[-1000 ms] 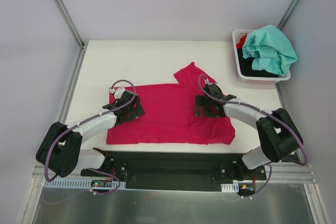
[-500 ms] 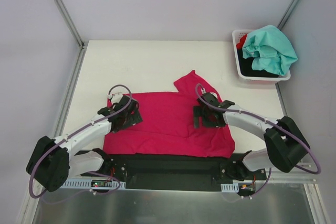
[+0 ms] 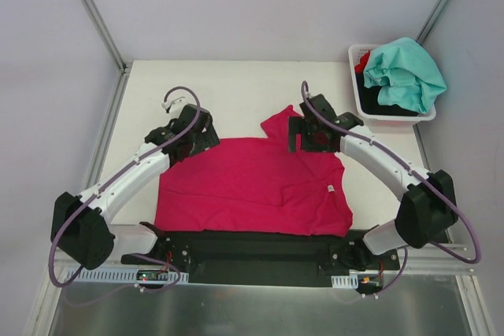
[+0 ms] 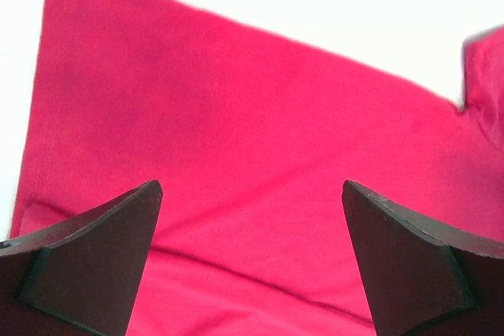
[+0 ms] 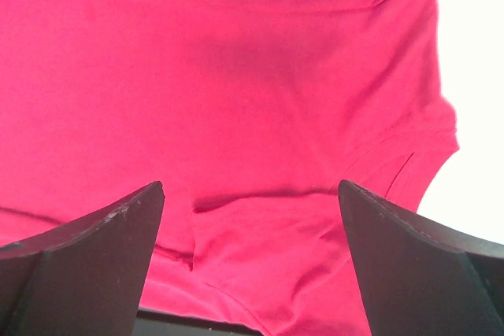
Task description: Fold and stack the t-shirts
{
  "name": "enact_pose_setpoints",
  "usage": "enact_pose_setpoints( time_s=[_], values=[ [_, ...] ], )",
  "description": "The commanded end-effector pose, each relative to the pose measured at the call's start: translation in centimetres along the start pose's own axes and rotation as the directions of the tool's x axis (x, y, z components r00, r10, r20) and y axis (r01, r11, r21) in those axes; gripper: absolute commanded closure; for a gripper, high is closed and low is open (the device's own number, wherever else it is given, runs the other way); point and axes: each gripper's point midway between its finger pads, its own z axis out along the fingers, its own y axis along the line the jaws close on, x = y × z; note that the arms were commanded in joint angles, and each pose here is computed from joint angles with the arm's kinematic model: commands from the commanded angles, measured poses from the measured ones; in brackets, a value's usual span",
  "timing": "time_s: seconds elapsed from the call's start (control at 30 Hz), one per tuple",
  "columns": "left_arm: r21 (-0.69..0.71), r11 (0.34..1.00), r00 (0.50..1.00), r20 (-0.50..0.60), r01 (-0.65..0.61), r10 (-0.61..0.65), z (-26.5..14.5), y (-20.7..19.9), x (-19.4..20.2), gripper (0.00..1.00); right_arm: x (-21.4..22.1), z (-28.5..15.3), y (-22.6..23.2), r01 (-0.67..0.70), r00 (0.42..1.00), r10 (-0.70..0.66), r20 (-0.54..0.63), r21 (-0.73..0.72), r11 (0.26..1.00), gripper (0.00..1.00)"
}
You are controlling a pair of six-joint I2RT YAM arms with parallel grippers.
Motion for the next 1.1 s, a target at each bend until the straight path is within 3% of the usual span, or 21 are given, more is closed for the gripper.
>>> enact_pose_setpoints(
  time_s=[0.0,0.3,0.5,0.63,0.93,1.07],
  values=[
    [-0.013,1.0,1.0,0.003,-0.008,0.008,1.4,-0.9,-2.9,0.01,-4.0,0.3,-1.0,-0.014,1.0,0.015,0.016,-0.055,0.998,0.04],
    [0.047,0.999,0.999,-0.048,0.0,0.002,5.5,-4.8,-7.4,0.01,-11.5,5.4,-1.3,0.012,1.0,-0.017,-0.021,-0.23,0.973,0.03],
    [0.067,0.998,0.997,-0.074,-0.004,0.009,6.8,-5.9,-7.9,0.01,-12.6,8.7,-0.5,0.053,0.992,-0.089,-0.085,-0.358,0.932,0.01],
    [0.075,0.997,0.996,-0.086,-0.014,0.02,7.2,-6.3,-7.8,0.01,-13.2,10.1,-0.2,0.055,0.988,-0.117,-0.102,-0.473,0.879,0.06],
    [0.082,0.995,0.993,-0.101,-0.052,0.06,8.4,-7.0,-7.9,0.01,-14.3,12.3,0.0,0.074,0.978,-0.173,-0.115,-0.584,0.808,0.06],
    [0.083,0.995,0.996,-0.056,-0.061,0.066,9.1,-7.3,-8.8,0.01,-15.0,12.7,-0.1,0.104,0.978,-0.193,-0.083,-0.61,0.786,0.05]
  ],
)
